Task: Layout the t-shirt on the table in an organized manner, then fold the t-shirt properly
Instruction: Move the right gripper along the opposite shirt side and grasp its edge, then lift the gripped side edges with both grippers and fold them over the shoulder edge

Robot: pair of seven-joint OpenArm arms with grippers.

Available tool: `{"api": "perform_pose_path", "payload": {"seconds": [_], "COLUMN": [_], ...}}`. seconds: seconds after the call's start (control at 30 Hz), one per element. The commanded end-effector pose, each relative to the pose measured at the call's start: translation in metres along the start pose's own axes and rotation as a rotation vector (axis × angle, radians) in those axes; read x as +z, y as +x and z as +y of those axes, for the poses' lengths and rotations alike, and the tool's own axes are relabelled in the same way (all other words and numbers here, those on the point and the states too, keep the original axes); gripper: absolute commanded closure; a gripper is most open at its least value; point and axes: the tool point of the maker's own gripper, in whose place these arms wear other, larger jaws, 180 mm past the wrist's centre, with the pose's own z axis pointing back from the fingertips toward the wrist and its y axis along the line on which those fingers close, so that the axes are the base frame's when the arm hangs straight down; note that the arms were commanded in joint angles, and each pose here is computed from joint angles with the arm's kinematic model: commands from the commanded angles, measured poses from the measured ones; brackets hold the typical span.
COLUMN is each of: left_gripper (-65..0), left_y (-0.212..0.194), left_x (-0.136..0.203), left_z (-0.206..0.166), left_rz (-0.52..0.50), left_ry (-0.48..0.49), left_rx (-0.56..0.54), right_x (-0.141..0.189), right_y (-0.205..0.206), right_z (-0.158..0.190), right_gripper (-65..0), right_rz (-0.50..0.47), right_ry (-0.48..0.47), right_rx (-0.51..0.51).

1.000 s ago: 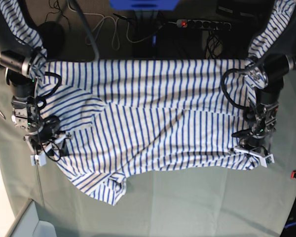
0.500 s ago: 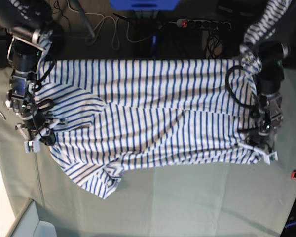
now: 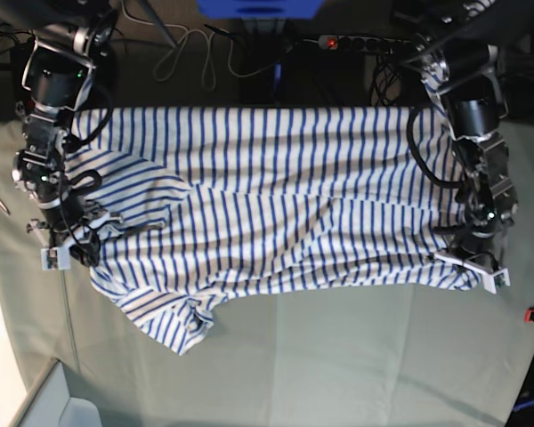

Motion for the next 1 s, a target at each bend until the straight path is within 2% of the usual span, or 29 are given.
{"api": "perform_pose_path", "payload": {"seconds": [0.0, 0.07, 0.13, 0.2, 0.33, 0.37, 0.43, 0.57, 0.7, 0.9, 0.97], "left_gripper": [-0.1, -0.9, -6.4, -19.5, -43.5, -47.9, -52.4, -52.7, -52.7, -52.7, -50.9], "left_y": [0.027, 0.021, 0.021, 0.012, 0.013, 0.015, 0.017, 0.028, 0.024, -0.005, -0.01], "left_x": [-0.001, -0.003, -0.007, -0.01, -0.012, -0.012, -0.012, -0.015, -0.025, -0.037, -0.037], "left_z": [0.01, 0.01, 0.008, 0.006, 0.004, 0.004, 0.006, 0.004, -0.005, -0.004, -0.004], "left_rz": [-0.067, -0.045, -0.033, 0.008, 0.008, 0.003, 0.0, -0.015, 0.012, 0.015, 0.019], "left_ry": [0.018, 0.019, 0.019, 0.016, 0.008, 0.007, 0.01, 0.009, -0.005, 0.007, 0.003], "left_rx": [-0.002, 0.0, 0.009, 0.021, 0.029, 0.033, 0.031, 0.029, 0.055, 0.104, 0.107], "right_x": [0.0, 0.0, 0.0, 0.0, 0.0, -0.001, -0.002, -0.002, -0.004, -0.009, -0.008], "right_y": [0.02, 0.02, 0.02, 0.02, 0.02, 0.02, 0.022, 0.022, 0.028, 0.023, 0.022], "right_z": [-0.008, -0.008, -0.008, -0.007, -0.007, -0.006, -0.006, -0.006, -0.006, -0.006, -0.006], "right_gripper": [0.0, 0.0, 0.0, 0.0, 0.0, 0.0, 0.0, 0.0, 0.0, 0.0, 0.0], "right_rz": [-0.057, -0.058, -0.058, -0.057, -0.057, -0.059, -0.062, -0.062, -0.073, -0.056, -0.055], "right_ry": [-0.004, -0.003, -0.003, -0.002, -0.002, -0.001, -0.001, -0.001, 0.0, 0.006, 0.005], "right_rx": [0.011, 0.01, 0.01, 0.008, 0.008, 0.007, 0.007, 0.007, 0.008, -0.011, -0.01]}}
